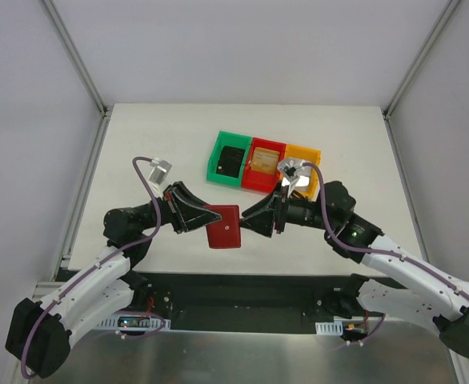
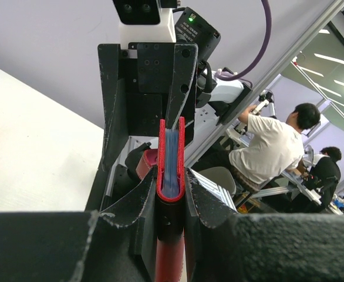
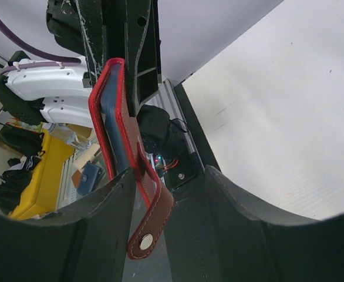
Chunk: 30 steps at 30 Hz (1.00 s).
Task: Take the credit cards out of the card holder
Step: Open the card holder.
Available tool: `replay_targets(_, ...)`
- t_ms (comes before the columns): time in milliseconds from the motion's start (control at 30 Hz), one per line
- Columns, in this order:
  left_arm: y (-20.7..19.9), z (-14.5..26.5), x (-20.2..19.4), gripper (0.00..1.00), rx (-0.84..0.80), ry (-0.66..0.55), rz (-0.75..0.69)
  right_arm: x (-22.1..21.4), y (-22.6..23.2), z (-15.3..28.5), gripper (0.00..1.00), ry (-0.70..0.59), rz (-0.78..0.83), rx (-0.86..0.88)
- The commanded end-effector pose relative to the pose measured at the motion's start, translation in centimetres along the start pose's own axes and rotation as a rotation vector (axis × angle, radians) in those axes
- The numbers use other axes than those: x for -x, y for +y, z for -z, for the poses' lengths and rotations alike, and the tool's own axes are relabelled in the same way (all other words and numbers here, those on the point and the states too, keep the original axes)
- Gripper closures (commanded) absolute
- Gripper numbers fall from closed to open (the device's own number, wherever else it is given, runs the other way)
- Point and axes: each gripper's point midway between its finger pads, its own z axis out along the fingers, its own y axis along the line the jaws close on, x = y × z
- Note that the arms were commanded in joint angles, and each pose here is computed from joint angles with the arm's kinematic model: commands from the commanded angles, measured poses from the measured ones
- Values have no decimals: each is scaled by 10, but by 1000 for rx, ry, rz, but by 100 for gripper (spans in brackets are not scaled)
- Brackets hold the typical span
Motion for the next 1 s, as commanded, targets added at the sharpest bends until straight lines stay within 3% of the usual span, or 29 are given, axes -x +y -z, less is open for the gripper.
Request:
replay_targets(0, -26, -5, 17, 100, -82, -20, -93, 16, 22, -2, 47, -41, 28, 86)
replay_targets(167, -25, -5, 16, 100, -85, -21, -89, 16, 23, -5, 49, -33, 28, 90)
replay_targets(367, -24, -6, 17, 100, -90, -23, -86, 9, 27, -13, 58, 8, 24, 121)
replay_targets(600, -21, -7, 17, 100, -89, -22, -88, 7, 33, -15, 79, 24, 23, 144)
replay_targets(633, -20, -7, 16, 94, -86, -23, -90, 7, 33, -15, 83, 25, 22, 141)
replay_targets(733, -17, -5, 15, 55, -72, -22, -101, 8, 31, -11, 94, 22, 38, 116)
replay_targets(800, -14, -4, 13, 38, -50, -22, -102, 7, 27, -8, 100, 27, 46, 89)
replay_targets(967, -3, -1, 10, 16, 12, -29, -88, 5, 21, -1, 100, 58, 71, 32)
